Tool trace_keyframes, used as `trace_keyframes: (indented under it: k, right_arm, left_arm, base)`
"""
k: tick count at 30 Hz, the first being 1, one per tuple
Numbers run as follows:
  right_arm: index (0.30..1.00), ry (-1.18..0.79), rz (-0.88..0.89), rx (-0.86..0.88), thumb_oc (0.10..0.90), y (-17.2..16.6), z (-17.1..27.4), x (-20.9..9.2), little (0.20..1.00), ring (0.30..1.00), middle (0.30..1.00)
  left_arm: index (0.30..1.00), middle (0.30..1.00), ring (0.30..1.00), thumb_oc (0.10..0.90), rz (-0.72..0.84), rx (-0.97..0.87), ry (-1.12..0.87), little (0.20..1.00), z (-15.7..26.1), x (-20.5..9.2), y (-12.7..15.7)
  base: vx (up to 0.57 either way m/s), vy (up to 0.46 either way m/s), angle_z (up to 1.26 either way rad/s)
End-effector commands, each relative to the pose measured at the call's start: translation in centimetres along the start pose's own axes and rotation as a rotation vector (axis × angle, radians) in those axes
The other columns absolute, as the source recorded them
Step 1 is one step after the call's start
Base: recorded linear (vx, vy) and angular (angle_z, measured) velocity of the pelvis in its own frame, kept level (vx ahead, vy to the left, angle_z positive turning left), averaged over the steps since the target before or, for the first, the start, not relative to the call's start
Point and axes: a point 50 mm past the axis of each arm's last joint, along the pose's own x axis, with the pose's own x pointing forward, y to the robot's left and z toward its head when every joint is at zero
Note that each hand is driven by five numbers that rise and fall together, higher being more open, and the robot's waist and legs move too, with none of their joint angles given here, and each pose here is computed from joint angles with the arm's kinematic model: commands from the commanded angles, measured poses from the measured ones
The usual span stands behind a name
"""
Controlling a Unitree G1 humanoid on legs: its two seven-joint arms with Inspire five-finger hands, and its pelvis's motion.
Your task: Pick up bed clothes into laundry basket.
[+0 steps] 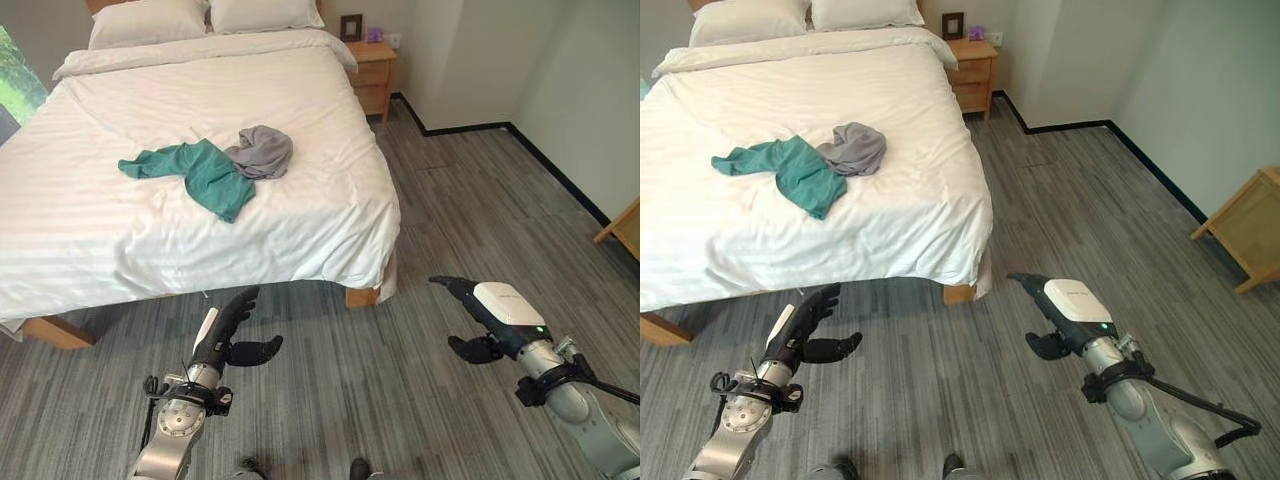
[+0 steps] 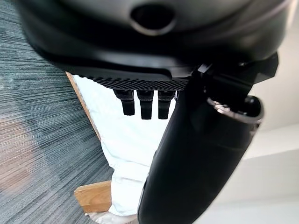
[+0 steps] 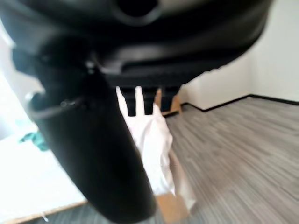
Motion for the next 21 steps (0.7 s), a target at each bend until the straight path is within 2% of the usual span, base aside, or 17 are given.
trace_keyframes:
  k: [1,6,13,15,21]
  right_arm:
    - [0.900,-0.124,-0.216,-0.059,0.800,-5.7,1.7,0.6,0.900,0.900,0.900]
    - [0.900,-0.112,-0.203,-0.055,0.800,-5.4,1.5,0.5,0.900,0.900,0.900]
    - [0.900,-0.140,-0.185,-0.029,0.800,-3.8,2.6,1.1,0.900,0.900,0.900]
    - [0.900,-0.173,-0.200,0.003,0.800,-3.2,3.6,2.4,0.900,0.900,0.900]
    - [0.900,-0.189,-0.211,0.007,0.800,-2.7,4.2,3.1,0.900,0.900,0.900]
  left_arm:
    - [0.900,0.900,0.900,0.800,0.052,0.019,-0.241,0.900,4.5,-0.1,1.2]
    - [0.900,0.900,0.900,0.800,0.072,0.015,-0.232,0.900,4.4,-0.4,1.7]
    - [0.900,0.900,0.900,0.800,0.041,0.071,-0.247,0.900,5.0,0.6,1.8]
    - [0.900,0.900,0.900,0.800,0.031,0.126,-0.251,0.900,5.4,0.6,2.5]
    - [0.900,0.900,0.900,0.800,0.014,0.144,-0.265,0.900,6.1,1.3,2.5]
  base:
    - [0.39,0.071,0.16]
    - [0.42,0.155,-0.20]
    - [0.48,0.382,-0.30]
    - [0.21,0.401,-0.27]
    - [0.22,0.365,-0.14]
